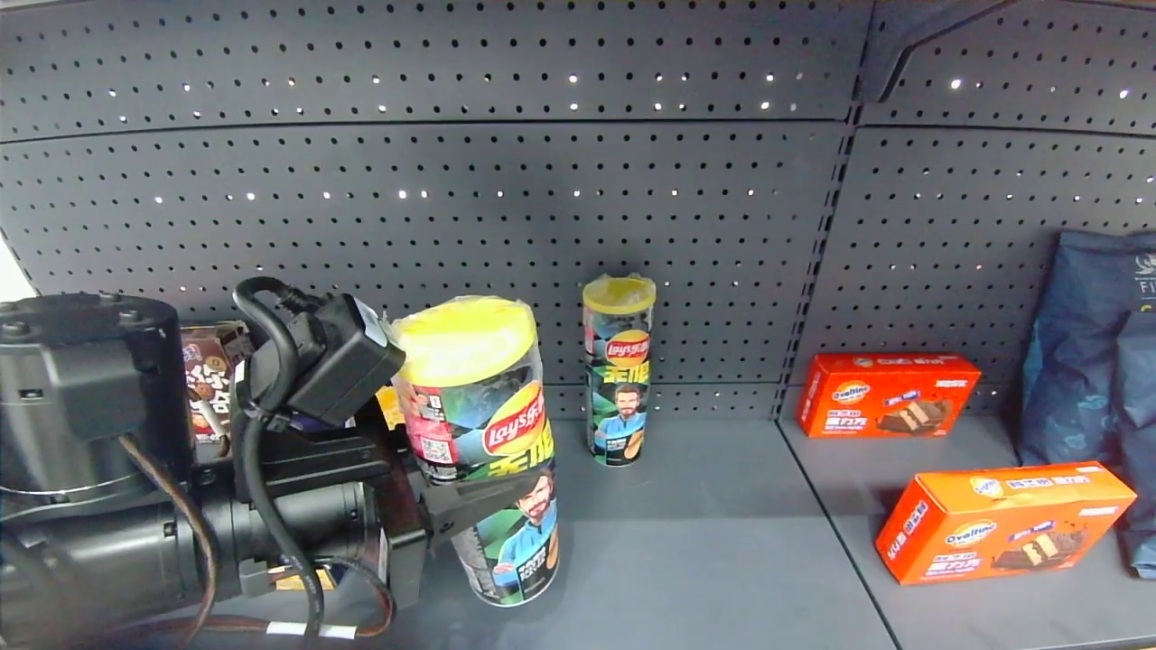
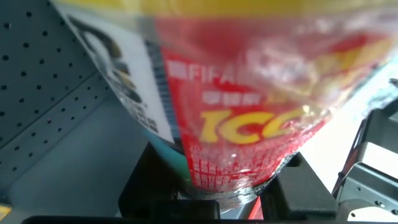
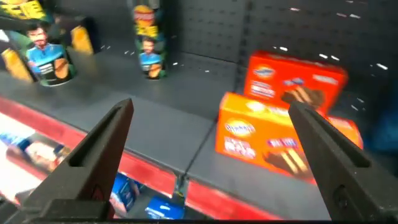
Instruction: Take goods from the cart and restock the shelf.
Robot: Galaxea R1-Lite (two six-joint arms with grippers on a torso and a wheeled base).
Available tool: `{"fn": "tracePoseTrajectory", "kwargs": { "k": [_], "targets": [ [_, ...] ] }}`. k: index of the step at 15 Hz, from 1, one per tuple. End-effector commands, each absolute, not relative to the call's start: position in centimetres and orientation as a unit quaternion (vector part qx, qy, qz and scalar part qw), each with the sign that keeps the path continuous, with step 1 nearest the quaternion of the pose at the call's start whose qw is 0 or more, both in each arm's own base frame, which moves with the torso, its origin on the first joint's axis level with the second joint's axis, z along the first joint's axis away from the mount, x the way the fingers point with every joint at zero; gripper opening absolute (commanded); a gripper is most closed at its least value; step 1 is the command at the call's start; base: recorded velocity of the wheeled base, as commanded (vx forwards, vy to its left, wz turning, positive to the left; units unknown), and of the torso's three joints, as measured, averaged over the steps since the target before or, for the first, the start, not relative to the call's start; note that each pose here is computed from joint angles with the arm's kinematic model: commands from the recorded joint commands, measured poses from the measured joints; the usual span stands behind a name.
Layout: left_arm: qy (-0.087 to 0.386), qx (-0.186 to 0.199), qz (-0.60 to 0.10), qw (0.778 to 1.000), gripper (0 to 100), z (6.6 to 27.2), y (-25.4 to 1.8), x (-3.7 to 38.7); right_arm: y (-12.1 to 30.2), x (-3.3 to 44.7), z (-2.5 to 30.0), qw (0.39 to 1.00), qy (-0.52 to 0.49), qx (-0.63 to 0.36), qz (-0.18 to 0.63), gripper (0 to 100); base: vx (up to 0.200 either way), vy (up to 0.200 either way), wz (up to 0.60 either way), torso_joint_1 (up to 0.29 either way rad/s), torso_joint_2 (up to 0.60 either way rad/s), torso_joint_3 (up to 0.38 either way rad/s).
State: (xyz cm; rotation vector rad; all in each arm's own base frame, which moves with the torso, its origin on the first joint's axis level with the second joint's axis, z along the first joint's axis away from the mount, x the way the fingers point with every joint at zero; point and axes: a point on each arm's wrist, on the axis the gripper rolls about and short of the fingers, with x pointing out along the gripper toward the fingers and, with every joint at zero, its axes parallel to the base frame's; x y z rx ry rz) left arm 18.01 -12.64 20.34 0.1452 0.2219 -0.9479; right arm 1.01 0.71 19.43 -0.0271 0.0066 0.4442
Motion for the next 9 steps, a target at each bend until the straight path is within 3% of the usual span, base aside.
{"fn": "tracePoseTrajectory", "kwargs": {
  "k": [1,9],
  "targets": [
    [0.112,0.070,-0.452,0.882,0,20.1,-12.5,17.8,2.0,4.6,20.7,0.964,0.057,-0.027,0.259,100,0.000,0.000,0.00,0.000,0.00,0.000],
    [0.124,0.071,-0.444,0.885,0,19.2,-11.7,16.7,5.4,11.3,23.7,0.933,0.102,-0.016,0.345,100,0.000,0.000,0.00,0.000,0.00,0.000]
  ]
}}
